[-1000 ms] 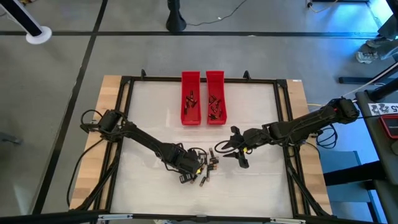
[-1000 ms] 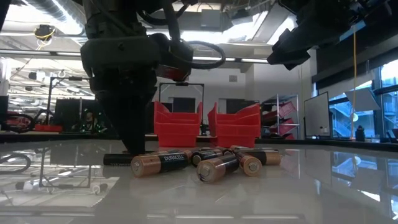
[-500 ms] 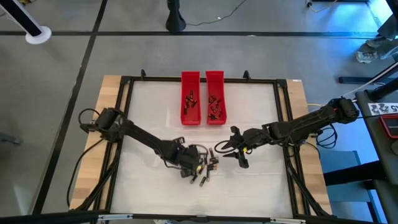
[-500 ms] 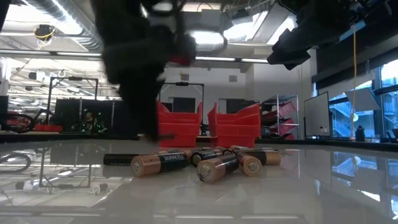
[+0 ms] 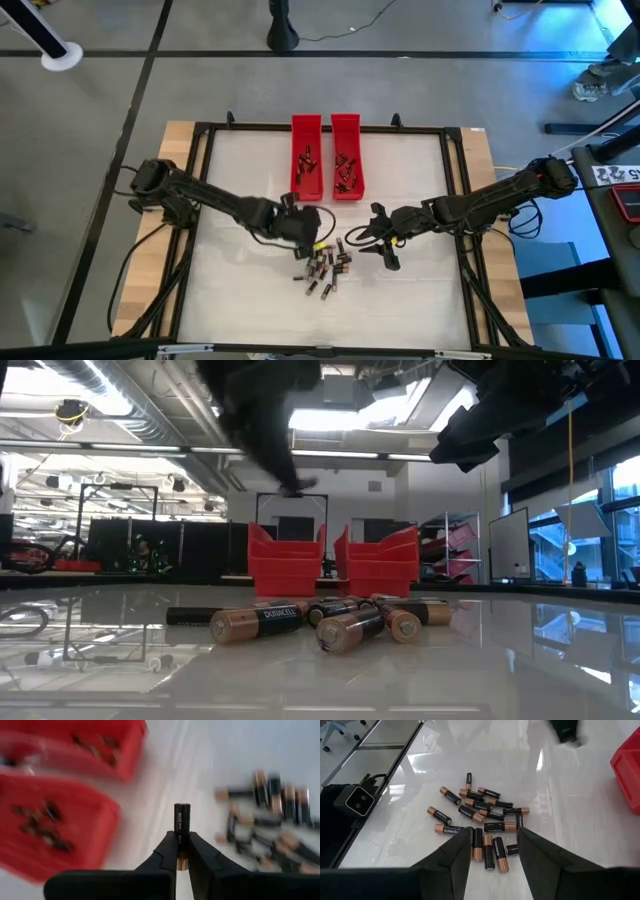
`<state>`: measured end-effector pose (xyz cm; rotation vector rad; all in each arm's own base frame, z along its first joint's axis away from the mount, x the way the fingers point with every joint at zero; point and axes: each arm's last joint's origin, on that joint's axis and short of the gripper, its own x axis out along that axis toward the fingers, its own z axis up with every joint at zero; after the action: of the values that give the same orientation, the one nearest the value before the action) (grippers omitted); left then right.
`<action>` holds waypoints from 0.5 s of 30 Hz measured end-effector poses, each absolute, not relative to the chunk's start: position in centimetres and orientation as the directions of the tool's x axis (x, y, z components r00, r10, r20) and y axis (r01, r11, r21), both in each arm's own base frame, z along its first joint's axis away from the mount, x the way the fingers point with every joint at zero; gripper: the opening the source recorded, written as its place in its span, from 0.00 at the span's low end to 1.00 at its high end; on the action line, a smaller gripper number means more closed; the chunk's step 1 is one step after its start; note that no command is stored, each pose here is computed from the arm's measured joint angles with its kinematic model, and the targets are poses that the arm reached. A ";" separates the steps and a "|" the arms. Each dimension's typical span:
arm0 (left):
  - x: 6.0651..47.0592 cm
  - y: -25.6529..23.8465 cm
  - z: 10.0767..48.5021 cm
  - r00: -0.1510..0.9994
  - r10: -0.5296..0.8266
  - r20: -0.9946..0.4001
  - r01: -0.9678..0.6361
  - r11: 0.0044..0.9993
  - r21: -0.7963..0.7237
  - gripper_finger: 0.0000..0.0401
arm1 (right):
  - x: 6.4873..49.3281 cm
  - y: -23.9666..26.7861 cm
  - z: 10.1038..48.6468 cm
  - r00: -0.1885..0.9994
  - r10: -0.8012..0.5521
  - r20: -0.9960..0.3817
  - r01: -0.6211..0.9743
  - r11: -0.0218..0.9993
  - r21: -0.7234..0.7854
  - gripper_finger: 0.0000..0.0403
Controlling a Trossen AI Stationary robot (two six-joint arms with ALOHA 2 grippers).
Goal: Sort batteries
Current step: Put the small black battery into the right red bin
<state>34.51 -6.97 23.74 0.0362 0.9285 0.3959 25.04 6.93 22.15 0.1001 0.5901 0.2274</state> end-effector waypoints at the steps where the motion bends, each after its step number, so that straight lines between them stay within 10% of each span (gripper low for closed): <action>1: 34.7 -6.4 24.2 0.552 0.358 -0.753 -0.319 0.925 0.205 0.03 | 25.0 6.9 22.2 0.807 0.241 -0.539 -0.184 0.970 0.158 0.41; 15: 37.5 5.0 26.4 0.690 0.438 -0.576 -0.374 0.897 0.235 0.03 | 25.0 6.9 22.1 0.807 0.241 -0.540 -0.183 0.970 0.158 0.41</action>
<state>37.46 5.02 26.39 0.1014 0.6696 0.4549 25.04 6.93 22.15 0.1004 0.5902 0.2272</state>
